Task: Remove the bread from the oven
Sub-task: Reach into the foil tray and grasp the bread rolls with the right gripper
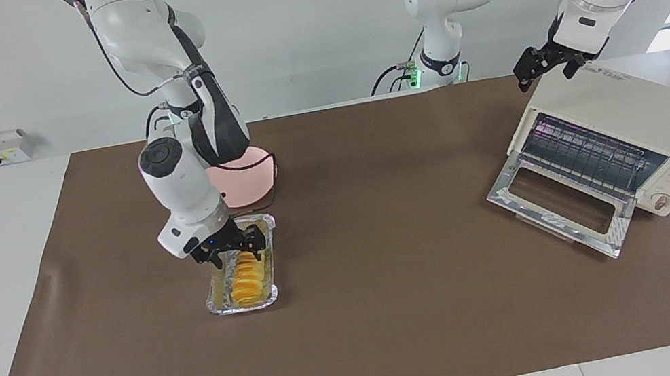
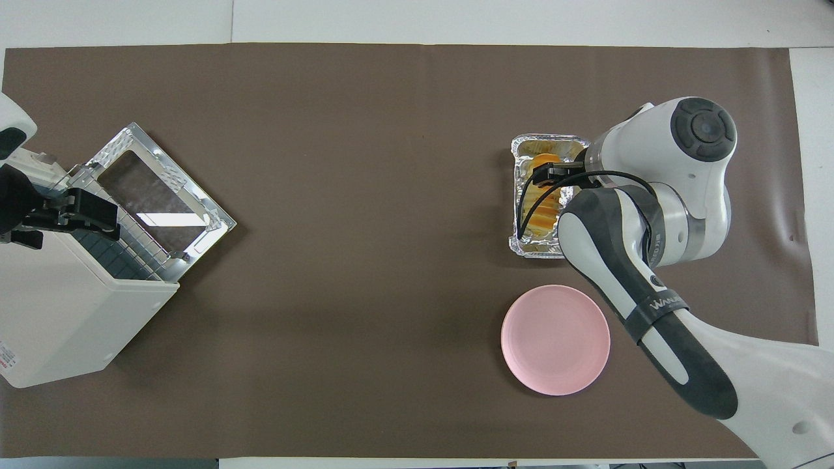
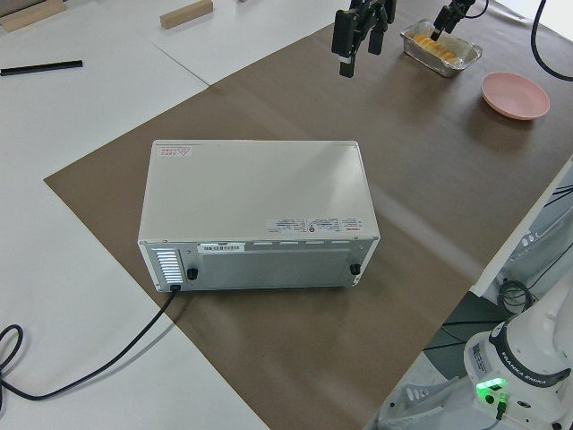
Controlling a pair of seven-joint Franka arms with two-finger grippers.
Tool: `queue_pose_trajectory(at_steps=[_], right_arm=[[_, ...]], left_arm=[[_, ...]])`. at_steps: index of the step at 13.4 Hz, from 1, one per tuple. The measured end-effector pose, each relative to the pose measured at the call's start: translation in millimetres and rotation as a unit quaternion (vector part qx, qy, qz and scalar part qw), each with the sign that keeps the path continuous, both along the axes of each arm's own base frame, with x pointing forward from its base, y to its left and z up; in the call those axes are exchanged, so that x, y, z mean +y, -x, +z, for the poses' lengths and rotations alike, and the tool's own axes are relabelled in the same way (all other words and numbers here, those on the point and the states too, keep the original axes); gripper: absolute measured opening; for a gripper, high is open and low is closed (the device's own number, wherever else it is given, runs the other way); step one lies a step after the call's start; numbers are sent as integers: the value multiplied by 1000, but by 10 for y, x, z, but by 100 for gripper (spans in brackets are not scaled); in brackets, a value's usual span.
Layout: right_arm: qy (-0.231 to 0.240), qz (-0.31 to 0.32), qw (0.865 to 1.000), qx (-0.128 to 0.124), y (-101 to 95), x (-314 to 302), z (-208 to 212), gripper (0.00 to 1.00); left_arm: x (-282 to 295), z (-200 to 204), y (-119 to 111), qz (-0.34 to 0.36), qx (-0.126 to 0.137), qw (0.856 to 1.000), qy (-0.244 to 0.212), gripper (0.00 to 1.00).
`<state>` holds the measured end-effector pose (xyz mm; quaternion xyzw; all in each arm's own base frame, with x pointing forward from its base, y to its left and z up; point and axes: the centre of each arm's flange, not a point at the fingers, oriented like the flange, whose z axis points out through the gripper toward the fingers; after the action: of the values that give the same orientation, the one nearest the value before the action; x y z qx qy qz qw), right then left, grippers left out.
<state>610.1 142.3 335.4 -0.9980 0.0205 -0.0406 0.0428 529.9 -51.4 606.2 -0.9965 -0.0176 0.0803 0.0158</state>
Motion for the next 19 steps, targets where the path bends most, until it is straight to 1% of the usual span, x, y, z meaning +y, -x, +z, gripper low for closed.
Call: queue_pose_trajectory(at_steps=[3,4,5,6,8,10,11,13,15,16,17,18,19], right_arm=[[-9,-12,1000,9,78,12,-195,93],[-10,-15,1000,12,107,2,-248,90],[-10,-16,1000,13,125,-3,-277,89],[-10,-16,1000,14,133,-6,-291,79],[-11,-17,1000,14,134,-6,-286,51],[-11,-17,1000,13,133,-7,-271,30],[-11,-17,1000,14,133,-7,-258,22],[-12,-17,1000,17,114,-14,-158,16],[-15,-15,1000,21,72,-24,157,16],[-17,-14,999,23,83,-37,371,13],[-19,-13,999,29,133,-62,581,10],[-19,-12,999,42,223,-99,773,10],[-18,-10,998,60,349,-132,937,10]], left_arm=[[-1,0,0,0,0,1000,0,100],[-1,0,0,0,0,1000,0,100],[-1,0,0,0,0,1000,0,100],[-1,0,0,0,0,1000,0,100],[-1,0,0,0,0,1000,0,100],[-1,0,0,0,0,1000,0,100],[-1,0,0,0,0,1000,0,100],[-1,0,0,0,0,1000,0,100],[-1,0,0,0,0,1000,0,100],[-1,0,0,0,0,1000,0,100],[-1,0,0,0,0,1000,0,100],[-1,0,0,0,0,1000,0,100],[-1,0,0,0,0,1000,0,100]])
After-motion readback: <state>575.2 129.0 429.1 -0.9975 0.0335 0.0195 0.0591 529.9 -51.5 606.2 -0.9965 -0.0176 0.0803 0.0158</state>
